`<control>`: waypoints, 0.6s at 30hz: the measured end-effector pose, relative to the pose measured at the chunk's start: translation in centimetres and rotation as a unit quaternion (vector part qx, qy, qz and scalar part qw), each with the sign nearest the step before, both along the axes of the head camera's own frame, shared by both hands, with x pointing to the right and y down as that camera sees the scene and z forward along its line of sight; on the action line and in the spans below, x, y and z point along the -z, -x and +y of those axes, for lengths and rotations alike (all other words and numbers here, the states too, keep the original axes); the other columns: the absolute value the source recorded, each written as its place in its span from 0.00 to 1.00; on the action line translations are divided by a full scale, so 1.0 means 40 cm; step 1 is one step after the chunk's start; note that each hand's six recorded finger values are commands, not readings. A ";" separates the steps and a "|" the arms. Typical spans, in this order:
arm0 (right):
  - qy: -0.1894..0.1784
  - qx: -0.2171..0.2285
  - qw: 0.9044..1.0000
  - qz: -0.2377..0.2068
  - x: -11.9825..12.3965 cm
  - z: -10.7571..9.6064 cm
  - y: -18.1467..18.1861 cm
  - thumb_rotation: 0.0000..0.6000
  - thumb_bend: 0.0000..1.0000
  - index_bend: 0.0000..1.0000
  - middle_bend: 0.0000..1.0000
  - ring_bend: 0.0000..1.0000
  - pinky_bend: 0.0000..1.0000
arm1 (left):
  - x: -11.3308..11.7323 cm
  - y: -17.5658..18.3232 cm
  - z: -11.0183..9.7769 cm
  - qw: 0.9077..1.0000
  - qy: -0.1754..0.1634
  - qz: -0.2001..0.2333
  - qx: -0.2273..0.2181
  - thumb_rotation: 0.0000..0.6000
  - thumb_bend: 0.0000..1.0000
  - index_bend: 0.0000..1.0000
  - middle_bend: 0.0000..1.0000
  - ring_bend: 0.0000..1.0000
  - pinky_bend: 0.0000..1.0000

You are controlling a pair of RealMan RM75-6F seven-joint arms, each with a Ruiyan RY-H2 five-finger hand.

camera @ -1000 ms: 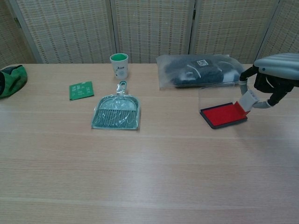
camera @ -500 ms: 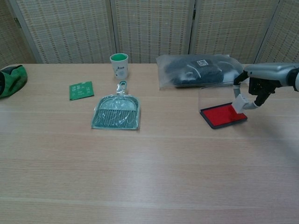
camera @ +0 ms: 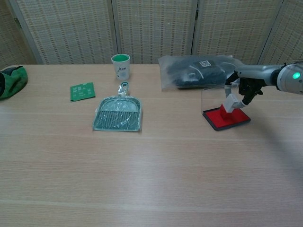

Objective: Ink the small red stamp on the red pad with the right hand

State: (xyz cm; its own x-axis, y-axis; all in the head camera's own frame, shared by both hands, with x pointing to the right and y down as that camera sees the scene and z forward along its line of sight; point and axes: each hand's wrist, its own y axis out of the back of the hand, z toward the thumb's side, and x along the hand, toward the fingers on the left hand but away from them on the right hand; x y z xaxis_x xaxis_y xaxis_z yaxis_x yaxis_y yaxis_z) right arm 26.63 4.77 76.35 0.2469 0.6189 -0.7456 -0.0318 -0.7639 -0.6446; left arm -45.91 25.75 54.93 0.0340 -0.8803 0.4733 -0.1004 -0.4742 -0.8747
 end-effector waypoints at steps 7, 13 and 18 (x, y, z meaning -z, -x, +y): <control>-0.001 0.021 1.000 0.016 0.001 -0.007 0.012 1.00 0.32 0.90 1.00 0.80 0.74 | 0.009 0.002 0.002 1.000 -0.004 0.006 0.002 1.00 0.18 0.05 0.00 0.00 0.26; 0.008 0.030 0.999 0.033 -0.002 -0.009 0.018 1.00 0.32 0.90 1.00 0.80 0.74 | 0.009 0.003 0.003 1.000 -0.002 0.006 0.004 1.00 0.18 0.05 0.00 0.00 0.26; 0.018 0.032 0.998 0.044 -0.019 -0.002 0.023 1.00 0.33 0.90 1.00 0.80 0.74 | 0.011 0.004 0.003 1.000 -0.004 0.006 0.005 1.00 0.18 0.05 0.00 0.00 0.26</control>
